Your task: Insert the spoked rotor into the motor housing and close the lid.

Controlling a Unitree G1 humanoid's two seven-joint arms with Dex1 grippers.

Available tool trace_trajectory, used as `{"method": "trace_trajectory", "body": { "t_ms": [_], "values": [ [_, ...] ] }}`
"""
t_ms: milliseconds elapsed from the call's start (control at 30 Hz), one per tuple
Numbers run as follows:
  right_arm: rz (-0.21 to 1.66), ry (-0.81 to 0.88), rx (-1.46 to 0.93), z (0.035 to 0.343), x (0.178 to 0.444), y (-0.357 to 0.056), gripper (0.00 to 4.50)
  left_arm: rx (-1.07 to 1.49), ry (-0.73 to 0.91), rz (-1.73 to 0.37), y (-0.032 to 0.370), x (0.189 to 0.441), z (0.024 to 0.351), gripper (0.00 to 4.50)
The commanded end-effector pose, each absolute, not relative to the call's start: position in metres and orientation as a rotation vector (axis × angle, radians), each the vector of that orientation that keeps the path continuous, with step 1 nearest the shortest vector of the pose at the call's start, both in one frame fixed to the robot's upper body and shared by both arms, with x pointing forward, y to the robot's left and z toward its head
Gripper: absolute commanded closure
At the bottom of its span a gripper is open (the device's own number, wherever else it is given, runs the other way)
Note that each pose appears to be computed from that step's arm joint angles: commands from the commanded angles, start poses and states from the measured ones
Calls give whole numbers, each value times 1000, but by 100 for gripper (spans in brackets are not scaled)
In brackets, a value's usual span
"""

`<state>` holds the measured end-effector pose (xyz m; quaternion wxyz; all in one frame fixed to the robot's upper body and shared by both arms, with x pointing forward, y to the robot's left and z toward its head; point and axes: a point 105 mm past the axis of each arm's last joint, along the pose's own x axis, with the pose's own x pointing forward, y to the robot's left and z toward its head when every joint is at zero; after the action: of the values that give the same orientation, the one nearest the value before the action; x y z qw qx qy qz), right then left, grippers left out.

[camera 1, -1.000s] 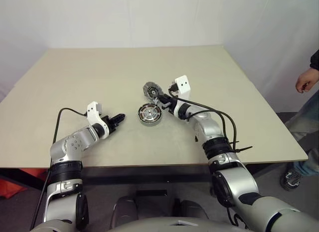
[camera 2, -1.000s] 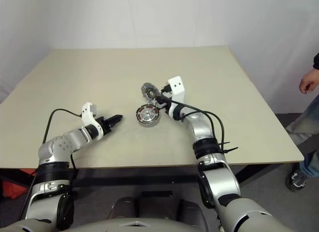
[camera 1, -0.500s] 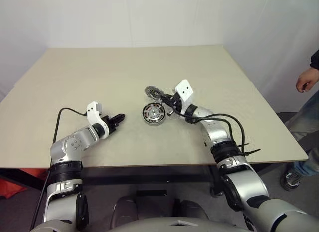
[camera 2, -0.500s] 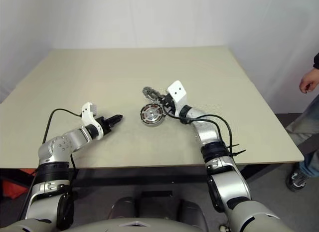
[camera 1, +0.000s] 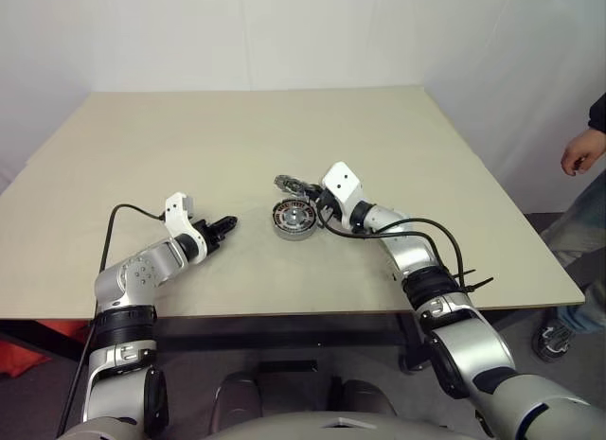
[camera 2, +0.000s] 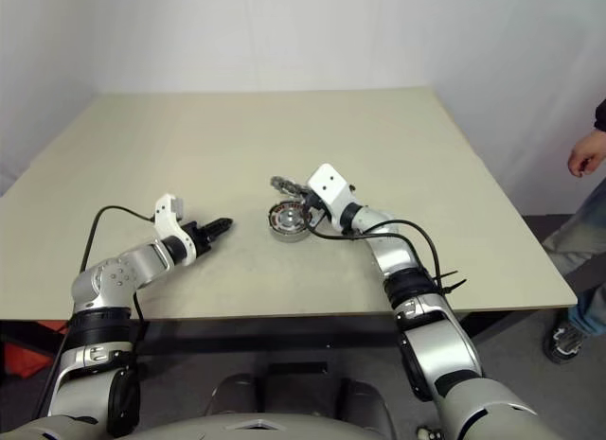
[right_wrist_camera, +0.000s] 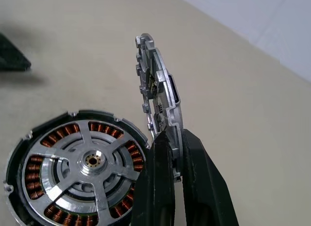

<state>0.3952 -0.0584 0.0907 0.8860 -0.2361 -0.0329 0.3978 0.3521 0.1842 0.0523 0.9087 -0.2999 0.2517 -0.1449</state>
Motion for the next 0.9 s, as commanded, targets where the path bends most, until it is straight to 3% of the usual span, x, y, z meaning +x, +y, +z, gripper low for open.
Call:
{"method": "trace_trajectory", "body": {
  "t_ms": [33,400,767,900],
  "values": [
    [831,-50,-595,79,395,-66,448,-595,504,-276,192,353,58,248],
    [840,-197,-675,93,389,-67,448,-592,506,-274,193,354,57,248],
    [901,-277,-697,107,381,-58,80,-595,505,-271,193,356,57,248],
    [909,-284,-696,109,380,-57,80,-596,505,-268,194,356,56,248]
  ]
}}
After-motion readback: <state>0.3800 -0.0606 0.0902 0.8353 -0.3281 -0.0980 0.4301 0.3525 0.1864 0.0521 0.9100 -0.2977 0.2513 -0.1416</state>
